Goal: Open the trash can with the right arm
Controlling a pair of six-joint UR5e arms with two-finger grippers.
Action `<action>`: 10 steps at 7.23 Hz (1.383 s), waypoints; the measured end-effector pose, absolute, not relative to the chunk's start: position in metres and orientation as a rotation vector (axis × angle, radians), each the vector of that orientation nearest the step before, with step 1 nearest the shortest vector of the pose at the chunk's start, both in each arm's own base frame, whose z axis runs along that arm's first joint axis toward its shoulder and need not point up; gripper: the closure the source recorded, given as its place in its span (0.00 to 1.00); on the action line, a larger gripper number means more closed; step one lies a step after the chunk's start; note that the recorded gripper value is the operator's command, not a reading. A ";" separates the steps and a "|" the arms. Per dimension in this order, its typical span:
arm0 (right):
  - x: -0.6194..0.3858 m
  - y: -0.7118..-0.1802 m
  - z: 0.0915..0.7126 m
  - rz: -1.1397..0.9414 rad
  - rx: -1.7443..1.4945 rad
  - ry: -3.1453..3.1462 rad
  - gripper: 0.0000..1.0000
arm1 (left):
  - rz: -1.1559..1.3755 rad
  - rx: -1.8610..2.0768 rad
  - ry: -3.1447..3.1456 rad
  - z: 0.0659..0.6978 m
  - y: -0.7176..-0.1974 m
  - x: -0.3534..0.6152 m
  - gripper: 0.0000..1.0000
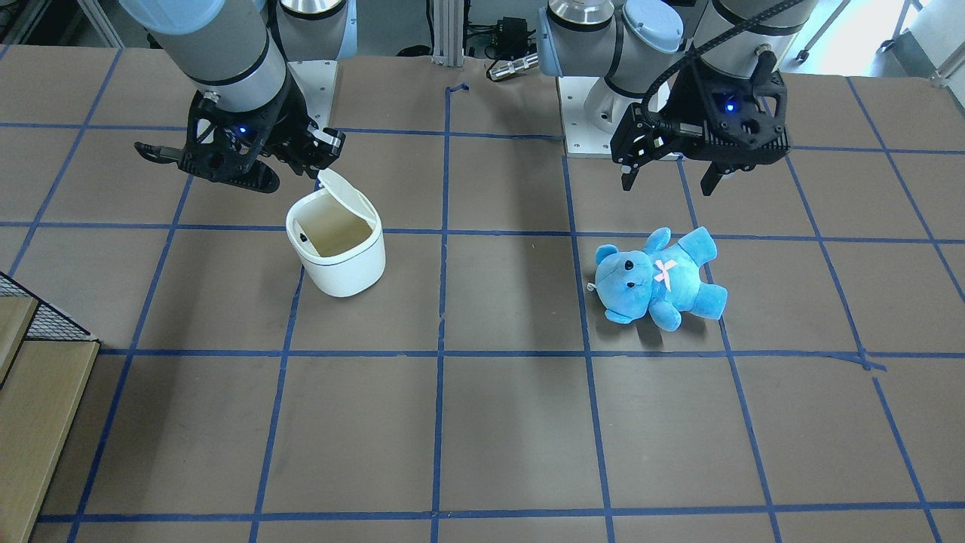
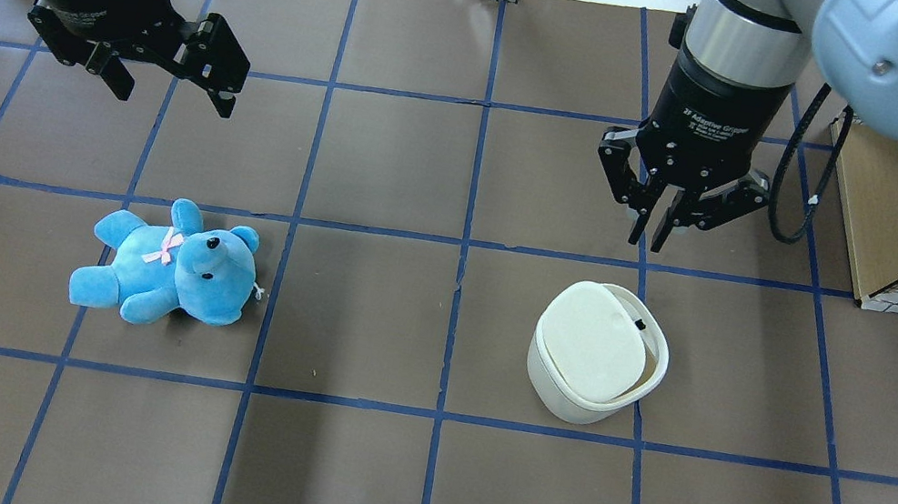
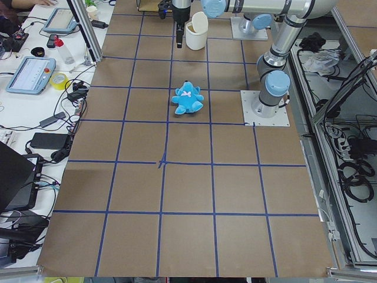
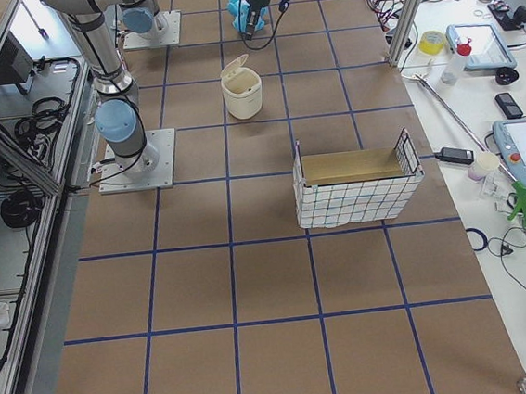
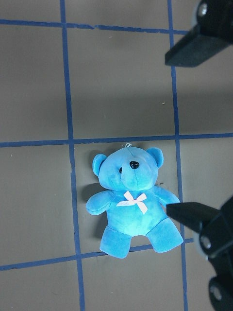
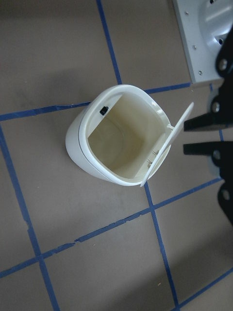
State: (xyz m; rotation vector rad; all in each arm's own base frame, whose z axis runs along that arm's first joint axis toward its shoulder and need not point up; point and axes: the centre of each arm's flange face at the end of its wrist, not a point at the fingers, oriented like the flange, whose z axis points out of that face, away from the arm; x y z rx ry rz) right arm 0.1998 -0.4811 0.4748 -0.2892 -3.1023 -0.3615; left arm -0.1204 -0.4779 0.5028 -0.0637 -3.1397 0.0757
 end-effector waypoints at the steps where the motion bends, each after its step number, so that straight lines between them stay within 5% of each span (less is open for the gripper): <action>1: 0.196 -0.487 0.485 -0.290 -0.171 -3.101 0.00 | 0.076 -0.064 -3.140 0.503 -0.478 -0.120 0.00; 5: 0.188 -0.508 0.499 -0.068 0.111 -3.128 0.00 | 0.076 -0.064 -3.140 0.503 -0.478 -0.120 0.00; 10: 0.162 -0.521 0.496 -0.043 0.301 -3.192 0.00 | 0.075 -0.064 -3.140 0.503 -0.478 -0.120 0.00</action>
